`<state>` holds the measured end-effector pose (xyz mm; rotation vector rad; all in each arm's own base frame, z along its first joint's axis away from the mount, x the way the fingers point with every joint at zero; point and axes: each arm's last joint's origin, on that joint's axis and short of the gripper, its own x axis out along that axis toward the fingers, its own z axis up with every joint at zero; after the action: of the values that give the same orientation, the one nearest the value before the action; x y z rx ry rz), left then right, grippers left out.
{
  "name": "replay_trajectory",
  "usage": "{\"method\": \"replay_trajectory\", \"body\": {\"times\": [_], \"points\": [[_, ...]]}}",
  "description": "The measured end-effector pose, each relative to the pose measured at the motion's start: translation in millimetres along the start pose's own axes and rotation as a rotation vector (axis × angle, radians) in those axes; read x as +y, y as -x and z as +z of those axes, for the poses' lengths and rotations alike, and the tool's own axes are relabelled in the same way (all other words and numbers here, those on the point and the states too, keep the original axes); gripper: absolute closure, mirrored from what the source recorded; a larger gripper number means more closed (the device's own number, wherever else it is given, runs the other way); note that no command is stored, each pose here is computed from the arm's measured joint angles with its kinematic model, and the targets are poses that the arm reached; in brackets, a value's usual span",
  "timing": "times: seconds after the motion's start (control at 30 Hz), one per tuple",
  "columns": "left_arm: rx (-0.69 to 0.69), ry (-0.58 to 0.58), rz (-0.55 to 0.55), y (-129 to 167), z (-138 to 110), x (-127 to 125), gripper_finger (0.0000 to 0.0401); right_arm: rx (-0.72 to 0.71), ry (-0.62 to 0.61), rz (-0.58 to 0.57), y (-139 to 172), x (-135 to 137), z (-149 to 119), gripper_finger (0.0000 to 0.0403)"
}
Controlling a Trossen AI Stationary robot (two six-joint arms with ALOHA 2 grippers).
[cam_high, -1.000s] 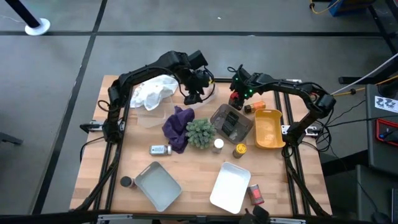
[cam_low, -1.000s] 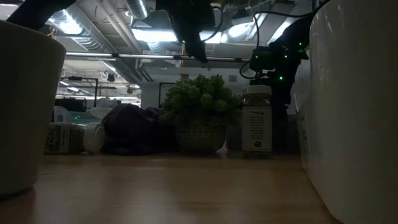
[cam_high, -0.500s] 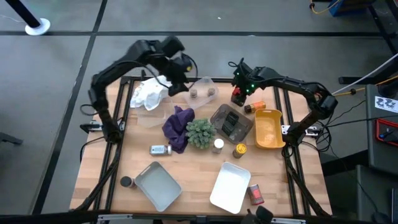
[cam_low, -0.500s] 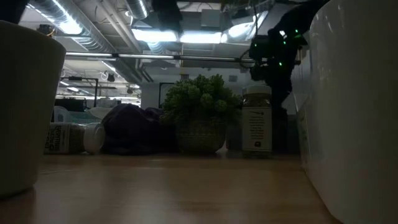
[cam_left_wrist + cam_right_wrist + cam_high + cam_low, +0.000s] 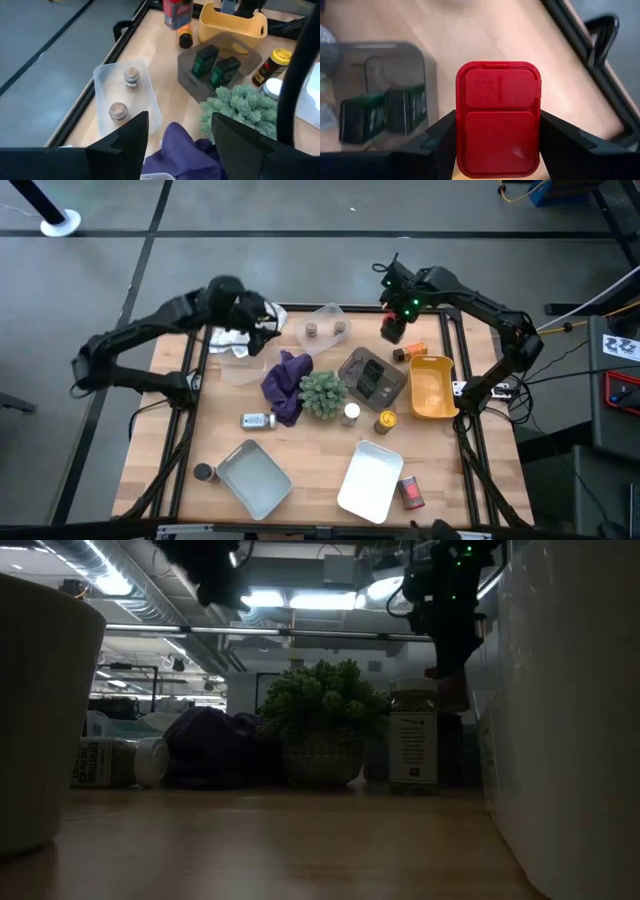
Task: Sort spices by type
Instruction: Put the top red seasoning can into the orange bin
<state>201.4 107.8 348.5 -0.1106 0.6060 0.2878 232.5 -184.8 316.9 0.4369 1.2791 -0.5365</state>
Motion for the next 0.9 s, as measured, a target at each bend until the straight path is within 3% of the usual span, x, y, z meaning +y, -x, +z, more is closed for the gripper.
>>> {"method": "replay_trajectory", "body": {"times": [0.13,0.3,0.5,0.67,0.9], "points": [[-0.036,0.038,0.004,-7.0,-33.5,-2.4,0.0201,0.080,-0.056,0.000,7.6,0.4,-11.9,0.0176],[-0.060,0.088,-0.001,-20.4,-56.2,-4.0,0.0201,0.120,-0.115,-0.001,17.5,4.0,-26.7,0.0176],[-0.119,0.102,-0.031,-37.1,-72.0,-10.7,0.0201,0.081,-0.132,-0.002,42.0,21.3,-47.5,0.0175],[-0.151,0.117,-0.059,-44.2,-79.7,-17.0,0.0201,0.049,-0.180,-0.092,61.1,38.3,-72.7,0.0176],[-0.133,0.090,-0.111,-48.2,-85.5,-30.0,0.0201,0.051,-0.319,-0.094,50.1,58.9,-135.9,0.0175]]}}
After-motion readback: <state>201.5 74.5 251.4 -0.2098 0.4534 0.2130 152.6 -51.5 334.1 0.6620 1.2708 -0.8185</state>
